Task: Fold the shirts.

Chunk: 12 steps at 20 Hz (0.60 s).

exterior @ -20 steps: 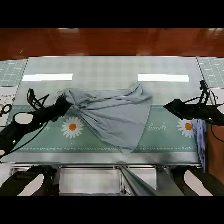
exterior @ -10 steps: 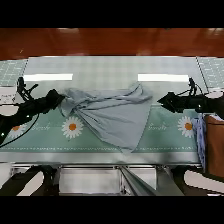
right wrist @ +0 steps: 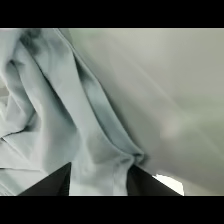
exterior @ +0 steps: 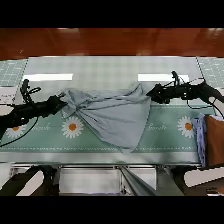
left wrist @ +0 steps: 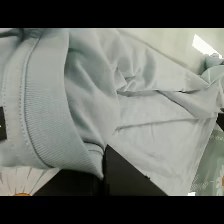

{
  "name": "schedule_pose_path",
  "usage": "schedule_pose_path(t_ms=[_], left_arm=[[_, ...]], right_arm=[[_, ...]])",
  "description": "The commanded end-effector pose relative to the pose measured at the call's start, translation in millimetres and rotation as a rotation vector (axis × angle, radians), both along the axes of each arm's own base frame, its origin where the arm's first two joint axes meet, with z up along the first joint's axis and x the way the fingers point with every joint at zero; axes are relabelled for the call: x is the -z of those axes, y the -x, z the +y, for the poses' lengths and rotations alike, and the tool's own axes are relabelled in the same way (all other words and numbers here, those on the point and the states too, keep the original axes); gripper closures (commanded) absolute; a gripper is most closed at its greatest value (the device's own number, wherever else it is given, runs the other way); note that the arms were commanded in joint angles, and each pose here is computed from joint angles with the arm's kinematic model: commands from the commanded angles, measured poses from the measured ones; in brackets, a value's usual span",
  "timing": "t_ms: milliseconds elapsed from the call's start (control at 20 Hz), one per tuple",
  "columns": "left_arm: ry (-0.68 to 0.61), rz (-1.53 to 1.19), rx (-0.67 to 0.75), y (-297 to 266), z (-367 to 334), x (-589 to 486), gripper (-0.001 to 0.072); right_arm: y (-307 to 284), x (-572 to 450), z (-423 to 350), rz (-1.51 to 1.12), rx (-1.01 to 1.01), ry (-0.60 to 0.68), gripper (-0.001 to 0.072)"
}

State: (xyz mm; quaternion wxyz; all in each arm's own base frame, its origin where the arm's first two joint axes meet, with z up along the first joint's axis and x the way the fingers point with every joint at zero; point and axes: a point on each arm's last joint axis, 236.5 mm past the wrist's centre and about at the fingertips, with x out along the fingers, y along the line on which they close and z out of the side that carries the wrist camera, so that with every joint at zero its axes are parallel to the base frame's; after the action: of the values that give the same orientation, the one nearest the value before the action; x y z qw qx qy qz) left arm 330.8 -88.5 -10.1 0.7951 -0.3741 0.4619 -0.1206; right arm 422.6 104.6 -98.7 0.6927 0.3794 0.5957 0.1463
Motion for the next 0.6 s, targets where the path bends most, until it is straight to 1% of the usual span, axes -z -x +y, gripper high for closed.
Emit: schedule_pose_path(t_ms=[0,100,150,250,350,450,550], left_arm=[[0.003,0.002,0.011,2,-1,0,0.0681],[0.004,0.002,0.01,2,-1,0,0.0681],[0.013,0.008,0.01,3,-3,-1,0.068],[0.027,-0.003,0.033,0,-7,-14,0.068],[0.01,-0.088,0.022,-19,1,-46,0.0681],[-0.021,-0.219,-0.008,-48,20,-102,0.0681],[-0.056,-0.369,-0.039,-70,41,-174,0.0681]], right_arm=[[-14,3,9,-0.014,-0.021,0.016,0.0372],[-19,-6,25,-0.057,-0.074,0.021,0.0638],[-21,-10,29,-0.069,-0.091,0.021,0.0679],[-25,-22,33,-0.078,-0.105,0.01,0.068],[-30,-50,36,-0.118,-0.154,0.006,0.068],[-44,-102,30,-0.212,-0.186,0.055,0.0681],[-59,-179,19,-0.369,-0.197,0.143,0.0681]])
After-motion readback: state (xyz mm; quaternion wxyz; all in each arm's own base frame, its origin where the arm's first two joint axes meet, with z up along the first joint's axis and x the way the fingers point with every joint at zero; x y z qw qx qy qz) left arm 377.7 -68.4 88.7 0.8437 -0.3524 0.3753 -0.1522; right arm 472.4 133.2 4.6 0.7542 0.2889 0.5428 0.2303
